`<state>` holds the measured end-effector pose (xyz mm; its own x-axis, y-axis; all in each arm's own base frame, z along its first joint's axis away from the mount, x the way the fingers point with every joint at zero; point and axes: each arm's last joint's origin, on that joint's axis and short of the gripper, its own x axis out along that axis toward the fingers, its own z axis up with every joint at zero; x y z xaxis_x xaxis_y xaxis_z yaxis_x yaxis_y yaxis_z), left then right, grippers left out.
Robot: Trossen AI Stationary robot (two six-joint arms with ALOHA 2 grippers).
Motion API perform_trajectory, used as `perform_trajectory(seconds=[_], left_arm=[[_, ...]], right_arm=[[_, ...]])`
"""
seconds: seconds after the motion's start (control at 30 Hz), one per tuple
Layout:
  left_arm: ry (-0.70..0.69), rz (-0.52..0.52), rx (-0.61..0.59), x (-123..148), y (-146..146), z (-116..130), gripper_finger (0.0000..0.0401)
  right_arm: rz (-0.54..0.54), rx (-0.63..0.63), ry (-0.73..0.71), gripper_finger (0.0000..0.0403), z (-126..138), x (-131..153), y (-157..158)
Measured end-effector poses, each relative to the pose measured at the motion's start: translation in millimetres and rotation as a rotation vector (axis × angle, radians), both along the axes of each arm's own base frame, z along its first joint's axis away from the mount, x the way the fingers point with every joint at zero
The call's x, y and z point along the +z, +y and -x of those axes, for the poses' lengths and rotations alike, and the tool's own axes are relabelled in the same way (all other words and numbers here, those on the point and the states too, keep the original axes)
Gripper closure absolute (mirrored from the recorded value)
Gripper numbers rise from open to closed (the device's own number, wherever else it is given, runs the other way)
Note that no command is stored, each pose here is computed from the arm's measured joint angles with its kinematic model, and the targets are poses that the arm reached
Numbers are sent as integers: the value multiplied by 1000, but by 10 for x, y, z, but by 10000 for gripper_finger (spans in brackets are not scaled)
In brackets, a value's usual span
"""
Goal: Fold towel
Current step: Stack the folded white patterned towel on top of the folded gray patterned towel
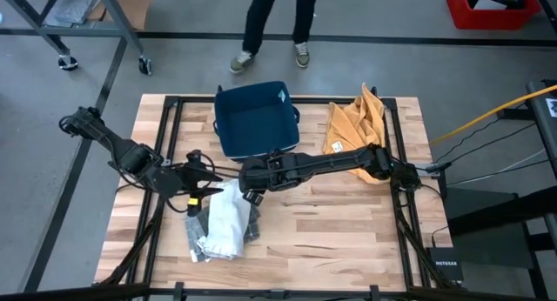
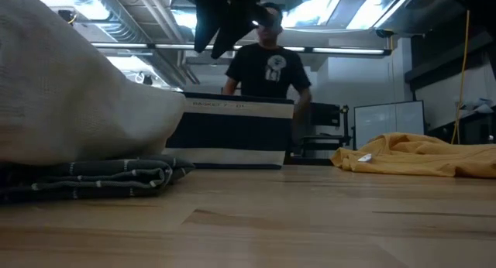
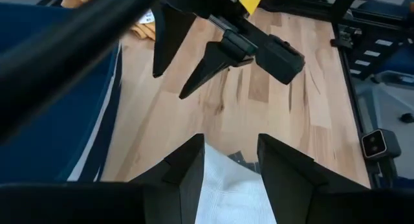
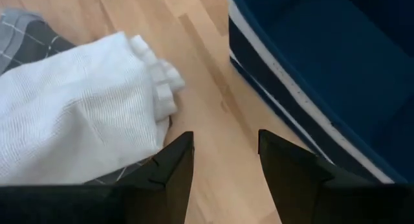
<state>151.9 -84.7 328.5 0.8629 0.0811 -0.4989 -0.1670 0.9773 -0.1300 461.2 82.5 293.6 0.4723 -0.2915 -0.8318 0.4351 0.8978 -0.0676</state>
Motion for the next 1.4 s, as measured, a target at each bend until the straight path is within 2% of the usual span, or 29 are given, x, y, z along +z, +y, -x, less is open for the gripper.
perform_trajectory(seconds=[0.2, 0.27, 0.43, 0.73, 0.93, 1.03, 1.2, 1.4], left_arm=[[14, 1, 18, -37, -38, -59, 265], [4, 15, 23, -43, -68, -102, 265], [-33, 29, -29, -52, -192, -273, 265], [-20, 63, -89, -177, -343, -480, 265], [-26, 84, -115, -177, -372, -515, 265], [-19, 85, -127, -170, -376, -481, 265], [-23, 151, -112, -63, -302, -268, 265], [-64, 172, -31, 68, -163, 106, 265]], right_arm=[[10, -4, -12, 226, 8, 28, 2], [26, -19, -62, 226, -10, 90, -34], [32, 16, -246, 226, -12, 471, -234], [-81, 32, -474, 226, -177, 685, -654], [-156, 69, -562, 226, -311, 647, -888], [-164, 66, -592, 226, -281, 728, -1006], [-128, 49, -522, 226, -148, 786, -1144], [-86, 46, -452, 226, 281, 1155, -1004]])
